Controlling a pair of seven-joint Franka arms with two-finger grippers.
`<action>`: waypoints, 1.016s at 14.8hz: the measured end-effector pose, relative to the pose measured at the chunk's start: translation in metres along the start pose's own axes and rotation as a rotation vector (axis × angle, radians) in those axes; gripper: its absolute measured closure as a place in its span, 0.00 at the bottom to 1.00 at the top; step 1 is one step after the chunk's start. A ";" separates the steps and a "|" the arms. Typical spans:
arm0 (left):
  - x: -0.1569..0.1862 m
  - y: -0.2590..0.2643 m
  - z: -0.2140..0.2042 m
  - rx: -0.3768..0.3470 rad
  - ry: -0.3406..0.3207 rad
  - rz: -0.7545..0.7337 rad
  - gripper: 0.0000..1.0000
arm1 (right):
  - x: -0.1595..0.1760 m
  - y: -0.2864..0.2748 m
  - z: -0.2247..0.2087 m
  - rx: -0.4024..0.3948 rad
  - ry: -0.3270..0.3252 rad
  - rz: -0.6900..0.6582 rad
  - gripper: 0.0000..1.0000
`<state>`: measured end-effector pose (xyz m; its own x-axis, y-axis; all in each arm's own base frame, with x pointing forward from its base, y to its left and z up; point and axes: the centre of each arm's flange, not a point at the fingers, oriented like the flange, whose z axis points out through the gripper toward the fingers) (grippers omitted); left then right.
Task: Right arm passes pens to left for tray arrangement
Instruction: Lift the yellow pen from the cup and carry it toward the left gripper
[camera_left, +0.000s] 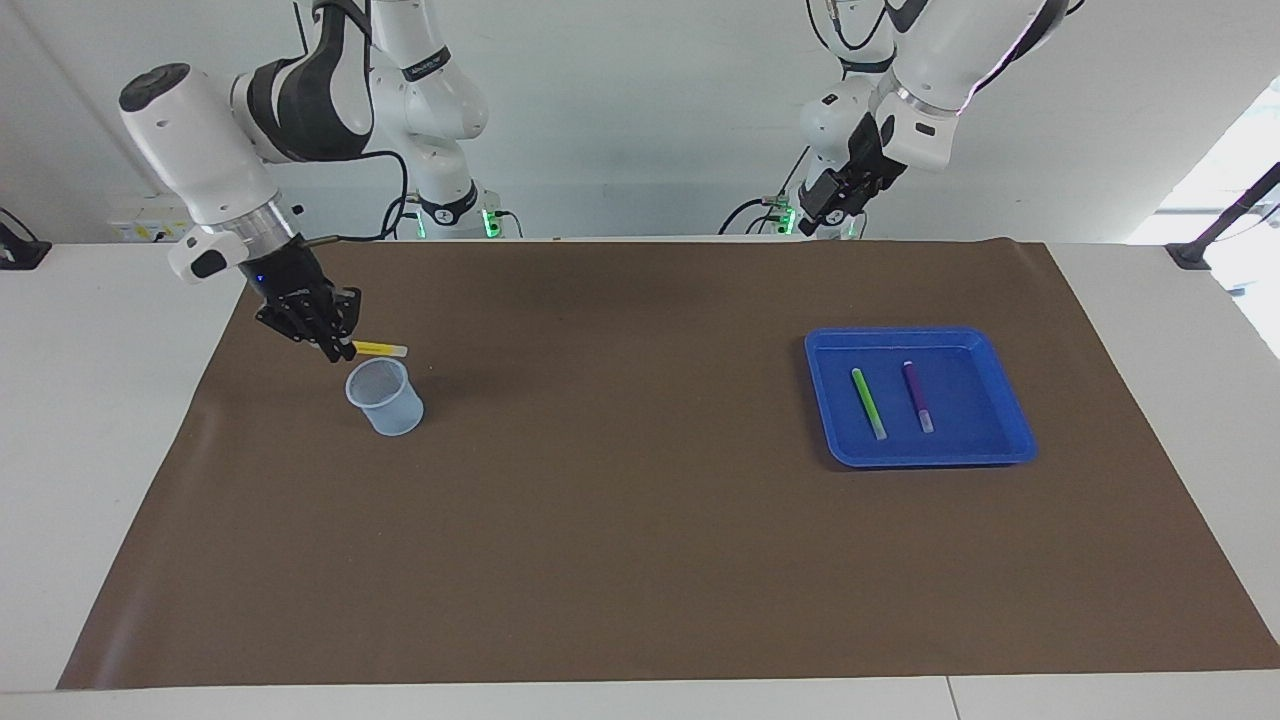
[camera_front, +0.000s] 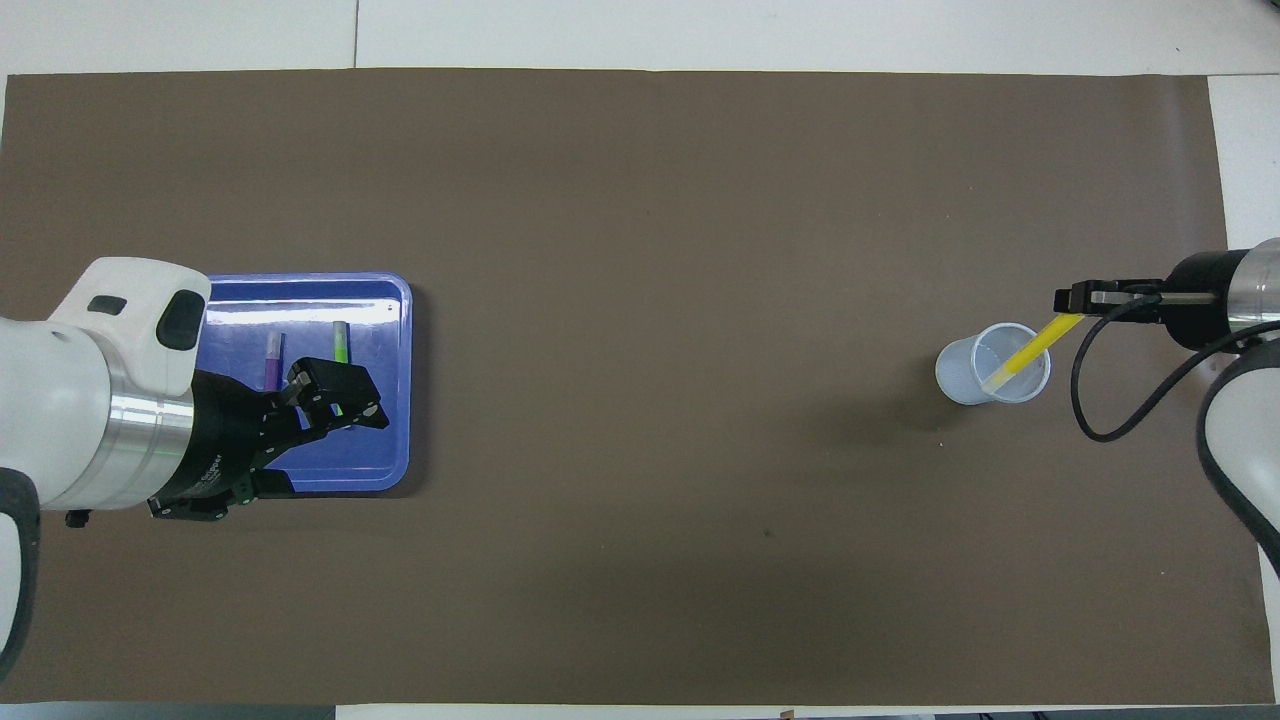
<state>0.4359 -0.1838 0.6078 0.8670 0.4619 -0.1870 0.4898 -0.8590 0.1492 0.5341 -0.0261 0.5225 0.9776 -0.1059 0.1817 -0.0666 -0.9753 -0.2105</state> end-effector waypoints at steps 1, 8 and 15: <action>0.000 0.000 0.000 0.000 0.000 0.000 0.00 | 0.000 -0.011 -0.008 0.004 0.000 0.025 0.82; 0.000 0.000 0.000 -0.001 -0.001 -0.002 0.00 | -0.016 -0.131 -0.010 0.111 -0.042 0.393 0.82; -0.001 0.002 -0.001 -0.019 -0.010 -0.157 0.00 | -0.035 -0.236 -0.014 0.282 -0.041 0.699 0.82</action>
<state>0.4359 -0.1863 0.6089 0.7789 0.5875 -0.2194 0.6207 -0.7722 0.1358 0.5130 0.2050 0.5790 0.7337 -0.6690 -0.1188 -0.6255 -0.5968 -0.5026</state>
